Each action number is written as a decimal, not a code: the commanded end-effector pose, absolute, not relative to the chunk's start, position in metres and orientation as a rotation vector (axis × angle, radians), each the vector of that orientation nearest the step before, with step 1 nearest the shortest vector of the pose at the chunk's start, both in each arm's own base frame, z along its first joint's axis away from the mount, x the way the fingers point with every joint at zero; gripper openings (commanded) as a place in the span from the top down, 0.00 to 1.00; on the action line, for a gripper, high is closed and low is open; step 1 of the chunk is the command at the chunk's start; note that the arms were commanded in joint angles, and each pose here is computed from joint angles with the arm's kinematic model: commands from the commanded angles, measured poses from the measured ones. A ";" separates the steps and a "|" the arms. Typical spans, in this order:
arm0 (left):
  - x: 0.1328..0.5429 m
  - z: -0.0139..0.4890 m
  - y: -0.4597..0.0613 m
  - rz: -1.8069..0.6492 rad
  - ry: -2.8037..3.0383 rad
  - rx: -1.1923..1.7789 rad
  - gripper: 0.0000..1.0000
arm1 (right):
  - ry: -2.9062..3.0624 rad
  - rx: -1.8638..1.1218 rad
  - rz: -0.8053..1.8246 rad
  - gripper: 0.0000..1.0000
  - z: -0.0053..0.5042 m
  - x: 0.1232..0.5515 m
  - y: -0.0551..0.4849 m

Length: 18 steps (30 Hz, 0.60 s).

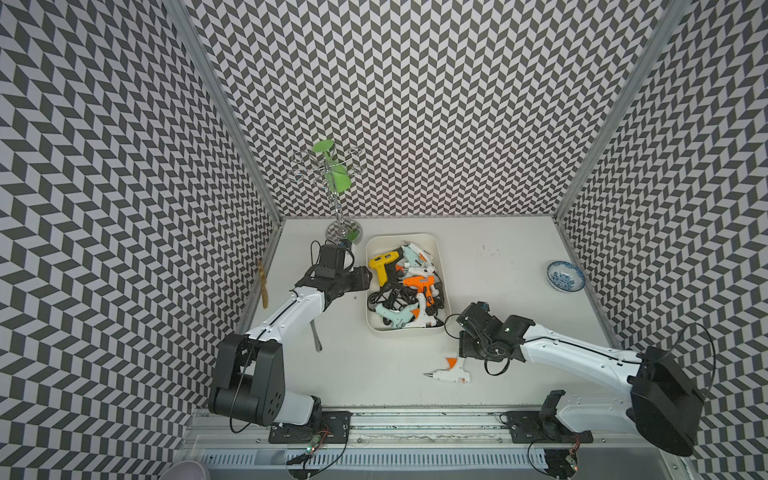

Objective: Put the hot melt glue gun into the storage box
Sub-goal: Pick up the hot melt adhesive gun from the center of the board.

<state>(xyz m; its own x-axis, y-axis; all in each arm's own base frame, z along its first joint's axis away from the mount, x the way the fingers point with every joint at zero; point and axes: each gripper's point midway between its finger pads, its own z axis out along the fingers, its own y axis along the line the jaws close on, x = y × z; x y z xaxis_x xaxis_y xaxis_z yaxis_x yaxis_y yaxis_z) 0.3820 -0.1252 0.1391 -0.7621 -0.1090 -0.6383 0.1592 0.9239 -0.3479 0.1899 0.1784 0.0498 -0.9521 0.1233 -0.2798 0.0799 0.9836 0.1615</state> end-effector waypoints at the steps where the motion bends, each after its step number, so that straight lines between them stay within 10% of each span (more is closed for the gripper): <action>1: 0.382 0.150 -0.130 -0.530 2.345 0.053 0.42 | 2.795 0.155 0.307 0.32 0.050 0.198 0.195; 12: 0.383 0.148 -0.128 -0.512 2.352 0.050 0.42 | 2.879 0.052 0.214 0.43 0.015 0.192 0.205; 18: 0.384 0.148 -0.124 -0.485 2.353 0.035 0.42 | 2.870 0.061 0.151 0.68 0.012 0.196 0.199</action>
<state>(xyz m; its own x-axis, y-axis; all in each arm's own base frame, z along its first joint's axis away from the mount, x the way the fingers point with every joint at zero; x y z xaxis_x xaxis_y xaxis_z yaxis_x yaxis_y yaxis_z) 0.3824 -0.1241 0.1389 -0.7608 -0.1097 -0.6396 0.1551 0.9263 -0.3434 0.1956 0.2036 0.0184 -0.9633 0.0596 -0.2617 0.0224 0.9895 0.1426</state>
